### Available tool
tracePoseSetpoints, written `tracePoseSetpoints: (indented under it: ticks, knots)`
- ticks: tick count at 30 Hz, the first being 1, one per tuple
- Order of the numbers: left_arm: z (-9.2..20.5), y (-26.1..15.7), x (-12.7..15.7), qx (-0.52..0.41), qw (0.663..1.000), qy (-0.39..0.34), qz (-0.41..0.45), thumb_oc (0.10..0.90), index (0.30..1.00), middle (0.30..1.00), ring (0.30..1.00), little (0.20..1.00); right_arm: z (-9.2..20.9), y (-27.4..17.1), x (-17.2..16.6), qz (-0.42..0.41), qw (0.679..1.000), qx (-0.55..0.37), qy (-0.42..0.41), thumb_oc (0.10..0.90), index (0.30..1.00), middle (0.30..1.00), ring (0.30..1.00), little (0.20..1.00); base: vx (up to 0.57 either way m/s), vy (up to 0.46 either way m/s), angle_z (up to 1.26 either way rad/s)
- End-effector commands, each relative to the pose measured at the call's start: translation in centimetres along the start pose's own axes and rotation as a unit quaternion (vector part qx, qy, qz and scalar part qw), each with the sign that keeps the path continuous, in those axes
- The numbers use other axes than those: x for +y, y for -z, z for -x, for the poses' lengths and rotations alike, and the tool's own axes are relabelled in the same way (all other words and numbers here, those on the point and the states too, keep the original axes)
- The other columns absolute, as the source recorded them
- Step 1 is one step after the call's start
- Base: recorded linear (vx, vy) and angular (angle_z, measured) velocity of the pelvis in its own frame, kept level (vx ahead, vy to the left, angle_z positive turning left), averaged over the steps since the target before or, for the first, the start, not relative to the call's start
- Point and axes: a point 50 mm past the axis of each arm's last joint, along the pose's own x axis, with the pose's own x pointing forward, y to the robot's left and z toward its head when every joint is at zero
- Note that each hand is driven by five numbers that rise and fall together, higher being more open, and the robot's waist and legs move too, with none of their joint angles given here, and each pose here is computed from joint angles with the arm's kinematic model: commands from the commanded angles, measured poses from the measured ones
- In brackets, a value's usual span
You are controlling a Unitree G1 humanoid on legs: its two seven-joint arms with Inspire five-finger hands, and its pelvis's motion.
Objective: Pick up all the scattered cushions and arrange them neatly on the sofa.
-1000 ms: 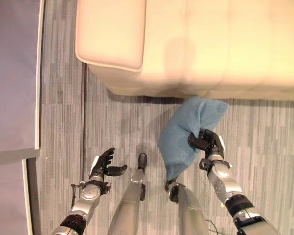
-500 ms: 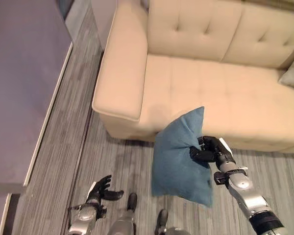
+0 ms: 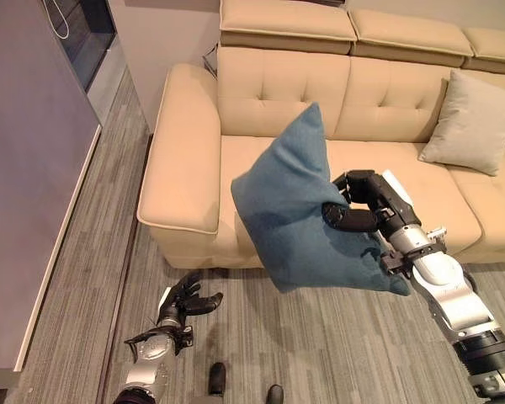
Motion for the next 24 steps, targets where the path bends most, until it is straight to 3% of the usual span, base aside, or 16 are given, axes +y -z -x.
tracePoseSetpoints:
  ticks: [1,8,15,19,20,21,24]
  knots:
    - [-0.5,-0.8,-1.3,-0.031,0.999,0.012,0.029,0.800,0.900,0.900,0.900,0.900,-1.9,-9.9,-3.1,-0.035,0.963,-0.259,0.066,0.400,0.300,0.300,0.300,0.300,0.04,-0.010,-0.09]
    - [-1.2,-1.9,-6.6,-0.037,0.990,0.070,0.118,0.800,0.900,0.900,0.900,0.900,-2.8,-13.9,-1.2,-0.081,0.935,-0.343,0.046,0.400,0.300,0.300,0.300,0.300,0.02,-0.005,-0.03]
    - [-1.6,-7.2,-11.4,-0.112,0.962,0.135,0.208,0.800,0.900,0.900,0.900,0.900,-3.5,-13.8,1.1,-0.114,0.932,-0.343,0.035,0.400,0.300,0.300,0.300,0.300,0.00,0.000,0.00]
    - [-1.1,-10.1,-12.8,-0.158,0.941,0.170,0.247,0.800,0.900,0.900,0.900,0.900,-3.8,-13.4,1.8,-0.117,0.934,-0.334,0.035,0.400,0.300,0.300,0.300,0.300,0.00,-0.005,-0.03]
    - [-0.5,-11.4,-13.5,-0.177,0.924,0.195,0.276,0.780,0.869,0.869,0.869,0.869,-4.0,-13.1,2.1,-0.103,0.939,-0.325,0.036,0.400,0.300,0.300,0.300,0.300,0.01,-0.003,-0.06]
    - [-0.3,-11.7,-13.7,-0.181,0.918,0.202,0.288,0.400,0.300,0.300,0.300,0.300,-4.1,-12.9,2.1,-0.098,0.942,-0.320,0.038,0.400,0.300,0.300,0.300,0.300,0.02,-0.005,-0.07]
    - [0.1,-11.9,-14.2,-0.183,0.911,0.217,0.299,0.400,0.300,0.300,0.300,0.300,-4.3,-12.3,2.4,-0.090,0.947,-0.307,0.038,0.400,0.300,0.300,0.300,0.300,0.01,-0.003,-0.03]
